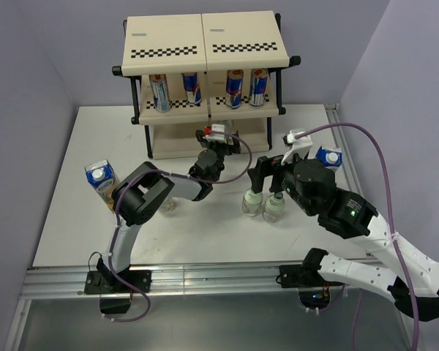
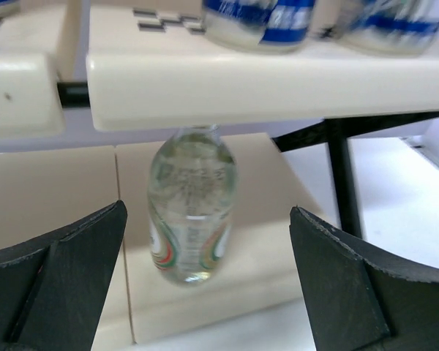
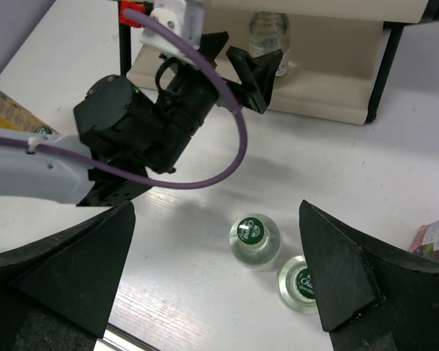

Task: Place and organize the beverage onto the shelf
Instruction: Place the drink on the shelf, then pick up the drink from the center of the board.

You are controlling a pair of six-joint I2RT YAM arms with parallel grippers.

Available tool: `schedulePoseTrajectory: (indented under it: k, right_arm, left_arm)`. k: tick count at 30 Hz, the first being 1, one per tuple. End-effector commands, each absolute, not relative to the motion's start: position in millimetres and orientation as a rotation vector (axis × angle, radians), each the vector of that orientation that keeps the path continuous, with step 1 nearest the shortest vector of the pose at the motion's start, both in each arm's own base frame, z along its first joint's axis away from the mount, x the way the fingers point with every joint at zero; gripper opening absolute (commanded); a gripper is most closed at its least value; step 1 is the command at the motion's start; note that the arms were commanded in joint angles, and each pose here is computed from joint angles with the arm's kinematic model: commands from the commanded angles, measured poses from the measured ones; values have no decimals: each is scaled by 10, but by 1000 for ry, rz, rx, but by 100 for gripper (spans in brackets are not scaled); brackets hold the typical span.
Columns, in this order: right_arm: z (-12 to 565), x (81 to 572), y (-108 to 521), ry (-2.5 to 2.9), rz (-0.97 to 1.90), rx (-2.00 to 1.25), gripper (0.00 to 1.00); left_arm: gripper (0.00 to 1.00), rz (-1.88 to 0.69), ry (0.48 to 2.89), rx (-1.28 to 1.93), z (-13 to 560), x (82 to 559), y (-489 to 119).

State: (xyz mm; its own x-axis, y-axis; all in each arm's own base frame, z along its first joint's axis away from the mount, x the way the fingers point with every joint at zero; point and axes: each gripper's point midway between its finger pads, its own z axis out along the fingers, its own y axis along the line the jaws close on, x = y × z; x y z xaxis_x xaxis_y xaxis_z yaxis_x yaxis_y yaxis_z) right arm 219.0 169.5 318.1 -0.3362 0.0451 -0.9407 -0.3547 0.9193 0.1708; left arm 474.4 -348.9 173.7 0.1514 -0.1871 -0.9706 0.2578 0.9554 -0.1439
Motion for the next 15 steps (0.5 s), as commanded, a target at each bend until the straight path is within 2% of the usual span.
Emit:
schedulePoseTrajectory:
  k: [1,11,15]
  right_arm:
    - [3449,2207,1576,1820,421,-145,100]
    - [3582,2133,1252,1779,370,-52,100]
    - [3589,2042,1088,1779,356,-25,99]
  left_arm:
    - [99,-371,1345,-35,2170,4628,-3414]
    - [100,-371,1496,-138,2380,4228,-3290]
    - [100,-342,1670,-104,2254,4024,-3291]
